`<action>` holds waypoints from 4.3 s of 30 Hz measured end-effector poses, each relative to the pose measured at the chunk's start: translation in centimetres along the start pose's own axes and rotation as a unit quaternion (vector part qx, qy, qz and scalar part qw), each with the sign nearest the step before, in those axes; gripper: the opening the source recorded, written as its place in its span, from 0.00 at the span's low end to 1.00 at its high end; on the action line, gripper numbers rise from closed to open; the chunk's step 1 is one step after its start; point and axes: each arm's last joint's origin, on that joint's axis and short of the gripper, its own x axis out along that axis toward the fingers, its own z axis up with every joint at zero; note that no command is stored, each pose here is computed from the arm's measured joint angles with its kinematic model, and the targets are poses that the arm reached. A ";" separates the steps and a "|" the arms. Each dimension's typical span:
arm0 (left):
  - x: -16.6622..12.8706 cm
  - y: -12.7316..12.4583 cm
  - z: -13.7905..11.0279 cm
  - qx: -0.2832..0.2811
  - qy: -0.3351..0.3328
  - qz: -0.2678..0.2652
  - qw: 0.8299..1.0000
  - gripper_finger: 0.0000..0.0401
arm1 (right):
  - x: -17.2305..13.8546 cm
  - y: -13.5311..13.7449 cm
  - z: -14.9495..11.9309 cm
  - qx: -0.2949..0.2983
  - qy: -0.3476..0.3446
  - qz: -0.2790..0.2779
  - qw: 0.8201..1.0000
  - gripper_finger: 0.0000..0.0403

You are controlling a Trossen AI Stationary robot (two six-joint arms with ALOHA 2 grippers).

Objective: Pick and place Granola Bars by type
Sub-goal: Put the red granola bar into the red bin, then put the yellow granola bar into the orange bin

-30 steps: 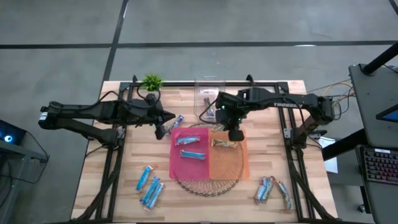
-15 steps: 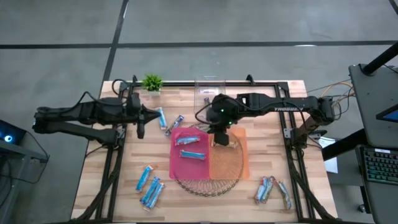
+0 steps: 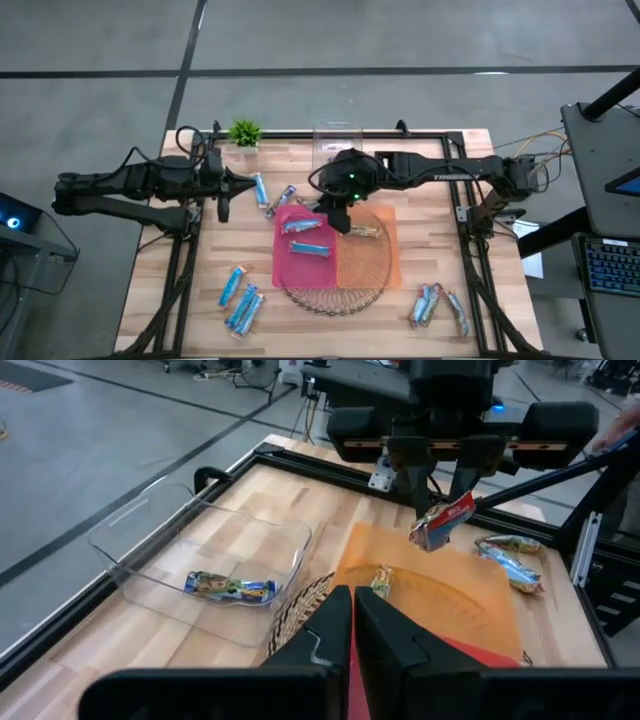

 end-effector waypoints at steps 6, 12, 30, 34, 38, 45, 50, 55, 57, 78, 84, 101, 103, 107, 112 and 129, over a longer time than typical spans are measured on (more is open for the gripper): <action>0.2 0.0 0.0 -0.001 0.003 0.001 1.000 0.00 | 2.4 -0.1 0.7 0.007 0.013 -0.001 1.000 0.13; 0.2 0.0 0.0 -0.003 0.003 0.001 1.000 0.00 | 4.7 -0.2 0.1 0.009 0.056 0.008 0.998 0.13; 0.3 0.0 -0.1 -0.003 0.010 0.003 1.000 0.00 | 12.6 -2.2 -3.8 0.014 0.173 -0.003 0.985 0.13; 0.3 0.0 -0.2 -0.003 0.010 0.003 1.000 0.00 | 12.9 -2.4 -4.3 0.010 0.196 -0.008 0.981 0.13; 0.3 0.0 -0.2 -0.003 0.010 0.004 1.000 0.00 | 12.8 -2.5 -4.5 -0.006 0.208 -0.007 0.978 0.13; 0.3 0.0 -0.2 -0.003 0.010 0.004 1.000 0.00 | 12.7 -2.5 -4.6 -0.022 0.214 -0.004 0.977 0.13; 0.3 0.0 -0.2 -0.003 0.010 0.004 1.000 0.00 | 12.7 -2.6 -4.6 -0.032 0.213 -0.003 0.976 0.13; 0.3 0.0 -0.2 -0.003 0.010 0.004 1.000 0.00 | 12.7 -2.6 -4.6 -0.033 0.213 -0.003 0.976 0.13; 0.3 0.0 -0.2 -0.003 0.010 0.003 1.000 0.00 | 12.7 -2.6 -4.6 -0.033 0.213 -0.003 0.976 0.13; 0.3 0.0 -0.2 -0.008 0.010 0.003 1.000 0.00 | 12.7 -2.7 -4.8 -0.016 0.222 -0.008 0.975 0.36; 0.4 -0.1 -0.2 -0.007 0.012 0.004 1.000 0.00 | 12.7 -2.6 -4.8 -0.018 0.221 -0.008 0.975 0.37; 0.8 -0.1 -0.2 -0.005 0.017 0.010 1.000 0.00 | 12.8 -2.5 -4.8 -0.043 0.223 0.017 0.974 0.03; 1.0 -0.2 -0.3 -0.004 0.021 0.011 1.000 0.00 | 12.8 -2.5 -4.8 -0.043 0.223 0.017 0.974 0.03; 1.4 -0.2 -0.4 -0.002 0.029 0.013 0.999 0.00 | 12.6 -2.4 -4.8 -0.043 0.223 0.017 0.974 0.02; 1.6 -0.3 -0.4 -0.006 0.031 0.014 0.999 0.00 | 9.5 -1.4 -3.3 -0.057 0.200 0.023 0.978 0.02; 1.5 -0.3 -0.4 -0.011 0.029 0.012 0.999 0.00 | -8.4 3.1 1.3 -0.109 0.008 -0.002 0.994 0.02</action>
